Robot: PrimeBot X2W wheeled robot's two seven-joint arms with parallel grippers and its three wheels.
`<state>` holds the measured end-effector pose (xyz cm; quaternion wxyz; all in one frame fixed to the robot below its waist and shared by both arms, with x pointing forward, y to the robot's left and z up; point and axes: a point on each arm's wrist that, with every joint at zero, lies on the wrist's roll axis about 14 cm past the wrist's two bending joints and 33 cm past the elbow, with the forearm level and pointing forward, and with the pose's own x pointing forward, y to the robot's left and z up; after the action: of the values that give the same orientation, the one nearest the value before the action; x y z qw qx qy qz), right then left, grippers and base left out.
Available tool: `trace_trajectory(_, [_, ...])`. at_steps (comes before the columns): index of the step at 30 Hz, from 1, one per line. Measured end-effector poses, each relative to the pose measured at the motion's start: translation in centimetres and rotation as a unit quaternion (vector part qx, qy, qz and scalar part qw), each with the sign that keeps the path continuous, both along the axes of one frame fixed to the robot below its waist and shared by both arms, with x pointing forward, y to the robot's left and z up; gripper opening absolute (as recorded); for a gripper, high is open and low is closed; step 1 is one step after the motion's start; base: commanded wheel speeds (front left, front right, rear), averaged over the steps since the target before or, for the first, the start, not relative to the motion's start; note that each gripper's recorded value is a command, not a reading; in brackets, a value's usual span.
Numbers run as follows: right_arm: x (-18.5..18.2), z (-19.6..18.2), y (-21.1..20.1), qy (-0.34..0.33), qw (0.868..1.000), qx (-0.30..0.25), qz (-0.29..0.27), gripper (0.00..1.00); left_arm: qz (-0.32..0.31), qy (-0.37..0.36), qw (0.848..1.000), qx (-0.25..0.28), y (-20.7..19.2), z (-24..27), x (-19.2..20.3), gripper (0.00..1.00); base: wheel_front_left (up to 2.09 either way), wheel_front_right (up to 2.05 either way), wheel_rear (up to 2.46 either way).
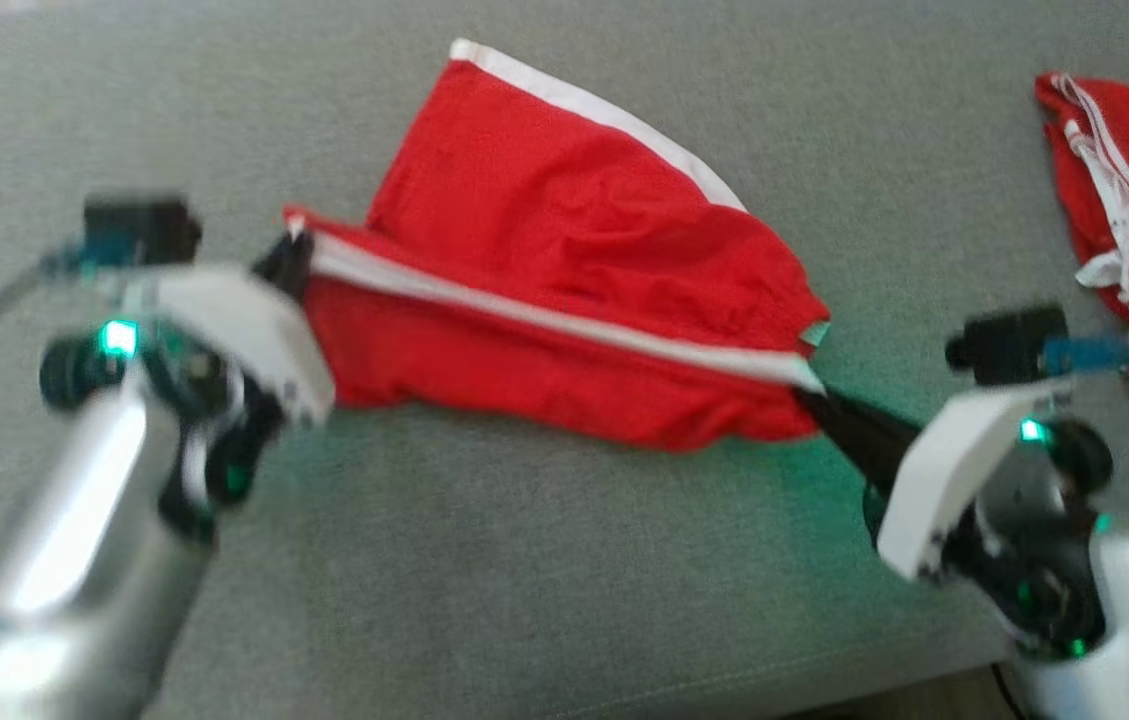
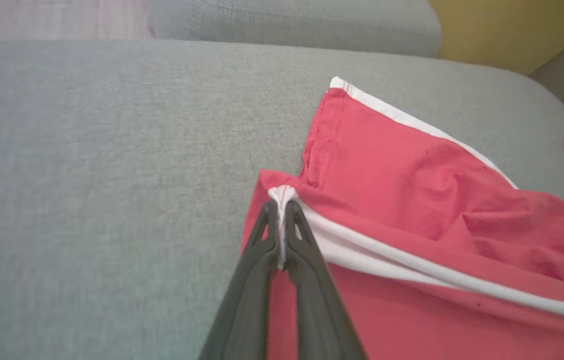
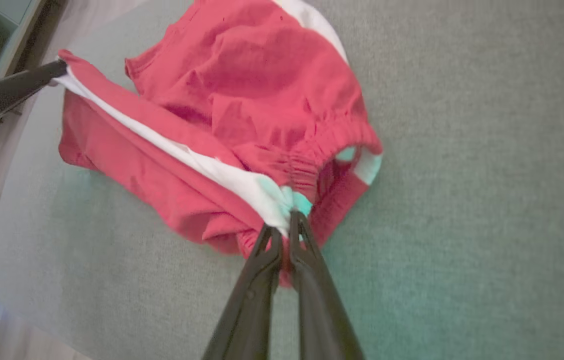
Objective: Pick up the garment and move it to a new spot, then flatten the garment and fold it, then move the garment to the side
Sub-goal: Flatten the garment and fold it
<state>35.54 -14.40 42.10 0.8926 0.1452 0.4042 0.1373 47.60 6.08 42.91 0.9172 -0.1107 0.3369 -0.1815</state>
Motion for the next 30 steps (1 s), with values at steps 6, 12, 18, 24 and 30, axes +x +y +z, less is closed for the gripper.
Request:
trace_trajectory(6, [3.0,1.2,-0.5,-0.007,1.000,0.020,0.001,0.00,-0.049,0.031,0.998,0.019,-3.2,-0.4,4.8,0.00,0.00,0.00,0.00])
trace_trajectory(12, [5.5,2.6,-2.1,-0.024,0.998,0.051,-0.029,0.00,-0.069,0.024,0.997,0.036,-6.0,0.2,8.7,0.00,0.00,0.00,0.00])
trace_trajectory(18, [6.4,1.3,-2.5,-0.017,0.996,0.075,-0.055,1.00,-0.069,0.032,0.996,0.038,-8.0,-1.9,10.1,0.00,0.00,0.00,0.00])
trace_trajectory(24, [6.9,0.7,-2.8,-0.046,0.991,0.094,-0.086,1.00,-0.054,0.003,0.999,-0.007,-9.5,-2.3,11.1,1.00,0.00,0.00,0.00])
trace_trajectory(30, [8.4,2.5,-4.4,-0.152,0.978,0.072,-0.120,1.00,-0.022,-0.108,0.993,-0.032,-8.6,0.7,13.3,1.00,0.00,0.00,0.00])
